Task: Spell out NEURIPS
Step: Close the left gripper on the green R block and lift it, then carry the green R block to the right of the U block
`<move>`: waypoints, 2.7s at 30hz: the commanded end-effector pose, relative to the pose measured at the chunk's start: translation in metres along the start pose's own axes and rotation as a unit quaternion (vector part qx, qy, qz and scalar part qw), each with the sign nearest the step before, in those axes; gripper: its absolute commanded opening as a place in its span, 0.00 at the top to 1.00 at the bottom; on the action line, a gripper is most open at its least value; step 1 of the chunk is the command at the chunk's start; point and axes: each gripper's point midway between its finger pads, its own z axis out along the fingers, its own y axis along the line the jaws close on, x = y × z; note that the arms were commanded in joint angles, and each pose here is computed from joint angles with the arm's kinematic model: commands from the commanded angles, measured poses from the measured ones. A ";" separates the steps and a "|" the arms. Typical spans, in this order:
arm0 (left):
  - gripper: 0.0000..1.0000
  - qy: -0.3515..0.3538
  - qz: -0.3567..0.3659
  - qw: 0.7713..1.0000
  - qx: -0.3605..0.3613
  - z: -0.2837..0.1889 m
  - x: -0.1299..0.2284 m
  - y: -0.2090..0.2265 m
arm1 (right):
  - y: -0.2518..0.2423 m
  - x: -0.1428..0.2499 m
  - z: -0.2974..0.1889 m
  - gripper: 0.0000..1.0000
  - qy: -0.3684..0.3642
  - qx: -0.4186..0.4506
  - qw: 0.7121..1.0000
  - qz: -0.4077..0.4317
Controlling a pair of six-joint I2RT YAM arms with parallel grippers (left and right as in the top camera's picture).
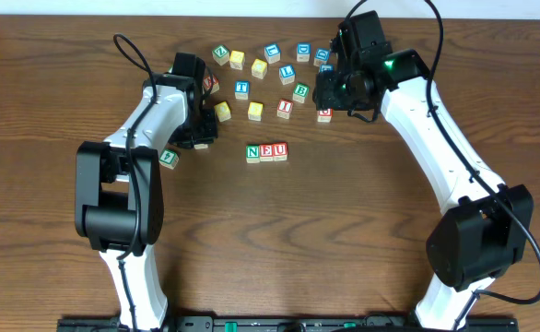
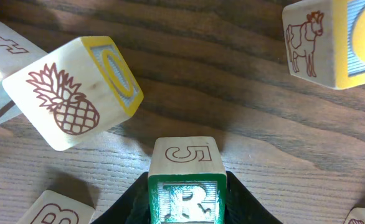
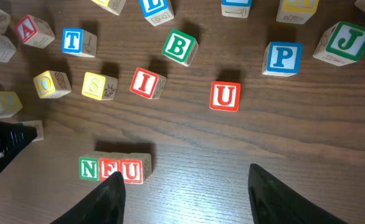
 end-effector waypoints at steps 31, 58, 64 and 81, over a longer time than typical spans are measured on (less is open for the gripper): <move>0.69 -0.161 0.130 0.968 0.142 -0.097 0.034 -0.217 | -0.119 -0.014 -0.021 0.41 0.000 0.083 0.991 0.102; 0.69 -0.119 0.135 0.979 0.098 -0.028 0.067 -0.237 | -0.122 0.006 -0.023 0.39 0.042 0.091 0.992 0.080; 0.69 -0.108 0.135 0.981 0.088 -0.015 0.069 -0.234 | -0.122 0.006 -0.023 0.38 0.043 0.091 0.992 0.080; 0.69 -0.105 0.120 0.985 0.059 -0.009 0.070 -0.222 | -0.122 0.007 -0.023 0.36 0.044 0.091 0.992 0.080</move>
